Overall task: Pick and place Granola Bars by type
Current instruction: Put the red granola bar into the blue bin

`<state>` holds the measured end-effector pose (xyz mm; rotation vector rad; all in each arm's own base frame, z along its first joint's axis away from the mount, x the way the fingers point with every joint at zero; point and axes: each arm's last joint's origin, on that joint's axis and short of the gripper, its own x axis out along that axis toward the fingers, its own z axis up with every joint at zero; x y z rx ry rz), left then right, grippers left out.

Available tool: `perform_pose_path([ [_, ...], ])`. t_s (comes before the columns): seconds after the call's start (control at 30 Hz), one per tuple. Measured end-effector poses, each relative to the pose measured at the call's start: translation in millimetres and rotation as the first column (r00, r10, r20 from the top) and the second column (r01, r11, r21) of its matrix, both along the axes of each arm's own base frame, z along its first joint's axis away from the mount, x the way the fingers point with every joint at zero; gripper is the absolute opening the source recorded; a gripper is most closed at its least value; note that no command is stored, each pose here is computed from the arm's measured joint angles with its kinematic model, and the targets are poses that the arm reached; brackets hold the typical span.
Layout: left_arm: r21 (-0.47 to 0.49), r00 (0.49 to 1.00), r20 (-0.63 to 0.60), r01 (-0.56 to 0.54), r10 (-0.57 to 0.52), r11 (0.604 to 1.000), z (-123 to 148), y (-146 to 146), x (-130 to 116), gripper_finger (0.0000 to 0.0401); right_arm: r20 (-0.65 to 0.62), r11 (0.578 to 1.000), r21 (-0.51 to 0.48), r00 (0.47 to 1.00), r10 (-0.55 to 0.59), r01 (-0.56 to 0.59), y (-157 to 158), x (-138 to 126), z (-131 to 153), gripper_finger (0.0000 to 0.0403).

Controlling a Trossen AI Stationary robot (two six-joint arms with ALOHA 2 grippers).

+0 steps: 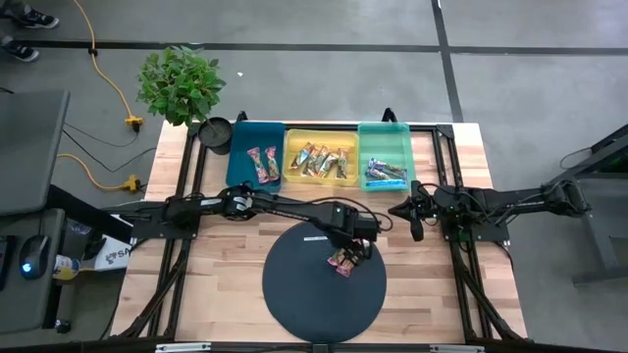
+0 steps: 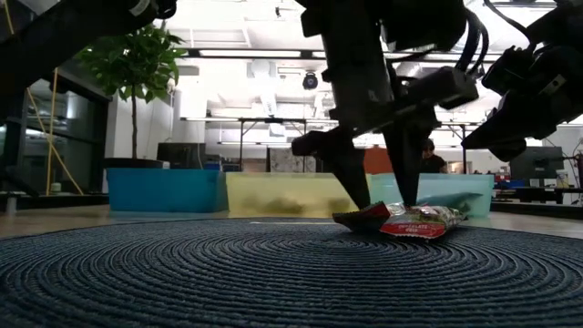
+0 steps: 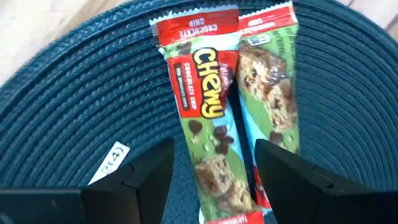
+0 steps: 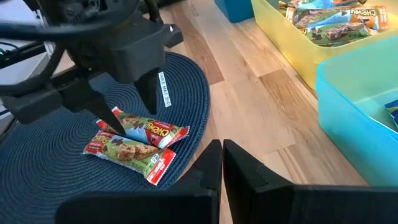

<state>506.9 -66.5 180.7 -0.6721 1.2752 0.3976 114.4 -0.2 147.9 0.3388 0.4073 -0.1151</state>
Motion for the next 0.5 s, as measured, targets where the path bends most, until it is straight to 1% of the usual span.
perform_pose_path([
  [0.27, 0.013, 1.0, 0.009, 0.004, -0.004, 1.0, 1, 1, 0, 0.022, 0.0, 1.0, 0.0, 1.0, 0.0, 0.0, 0, 0, 0, 0.0],
  [0.37, 0.01, 1.0, 0.004, 0.005, -0.005, 1.0, -6, 1, 3, 0.022, 0.0, 1.0, 0.0, 1.0, 0.0, 0.0, 0, 0, 0, 0.0],
  [0.43, -0.001, 1.0, -0.027, 0.014, -0.014, 1.0, -12, 0, 2, 0.022, 0.0, 1.0, 0.0, 1.0, 0.0, 0.0, 0, 0, 0, 0.0],
  [0.5, -0.018, 1.0, -0.02, 0.021, -0.021, 1.0, -17, -1, 4, 0.022, 0.0, 1.0, 0.0, 1.0, 0.0, 0.0, 0, 0, 0, 0.0],
])
